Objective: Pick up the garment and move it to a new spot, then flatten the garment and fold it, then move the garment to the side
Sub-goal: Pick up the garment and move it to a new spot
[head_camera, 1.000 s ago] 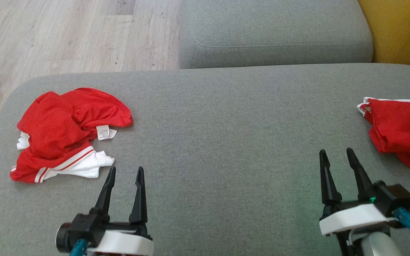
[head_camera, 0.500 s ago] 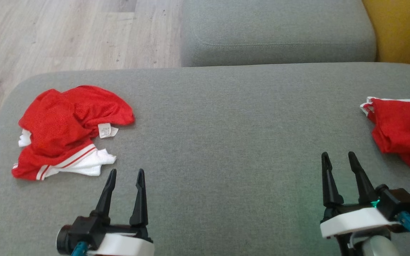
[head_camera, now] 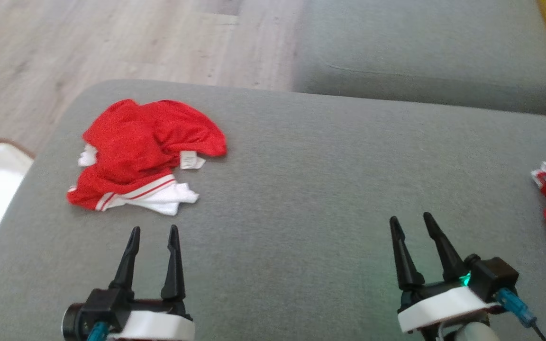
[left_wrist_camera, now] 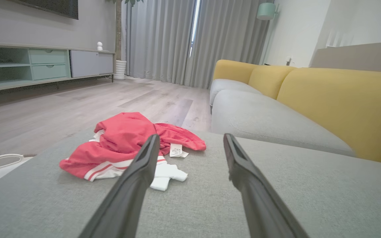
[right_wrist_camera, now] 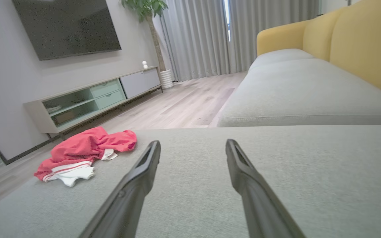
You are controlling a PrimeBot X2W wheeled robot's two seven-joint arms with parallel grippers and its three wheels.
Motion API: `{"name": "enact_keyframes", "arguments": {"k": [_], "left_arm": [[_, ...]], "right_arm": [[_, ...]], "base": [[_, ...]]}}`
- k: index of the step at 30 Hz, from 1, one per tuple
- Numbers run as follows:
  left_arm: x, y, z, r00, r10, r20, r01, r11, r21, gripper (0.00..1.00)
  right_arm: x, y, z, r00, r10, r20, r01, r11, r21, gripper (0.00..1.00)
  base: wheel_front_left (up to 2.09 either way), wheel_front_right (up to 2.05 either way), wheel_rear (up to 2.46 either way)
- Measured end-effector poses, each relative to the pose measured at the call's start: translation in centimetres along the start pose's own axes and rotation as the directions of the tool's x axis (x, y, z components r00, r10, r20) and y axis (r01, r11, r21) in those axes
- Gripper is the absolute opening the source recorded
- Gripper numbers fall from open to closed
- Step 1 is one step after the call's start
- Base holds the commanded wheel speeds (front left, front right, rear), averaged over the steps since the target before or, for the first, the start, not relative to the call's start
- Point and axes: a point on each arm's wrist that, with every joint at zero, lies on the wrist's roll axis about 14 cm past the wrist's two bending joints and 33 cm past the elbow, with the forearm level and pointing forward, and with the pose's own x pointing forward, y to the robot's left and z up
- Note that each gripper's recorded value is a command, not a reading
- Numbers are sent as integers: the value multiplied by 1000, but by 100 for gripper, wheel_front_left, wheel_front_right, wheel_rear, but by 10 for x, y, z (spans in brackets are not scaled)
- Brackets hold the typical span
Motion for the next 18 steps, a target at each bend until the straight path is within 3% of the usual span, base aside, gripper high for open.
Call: {"name": "enact_keyframes", "arguments": {"k": [9, 18], "left_arm": [[-26, 44, 9, 990, 140, 32, -141, 990, 16, 100], [-35, 66, 14, 978, 202, 47, -203, 979, 18, 100]], "right_arm": [[15, 43, -7, 990, 138, -26, -137, 990, 21, 100], [19, 52, -14, 985, 167, -46, -166, 986, 28, 100]], "base": [[0, 0, 0], [0, 0, 0]]}}
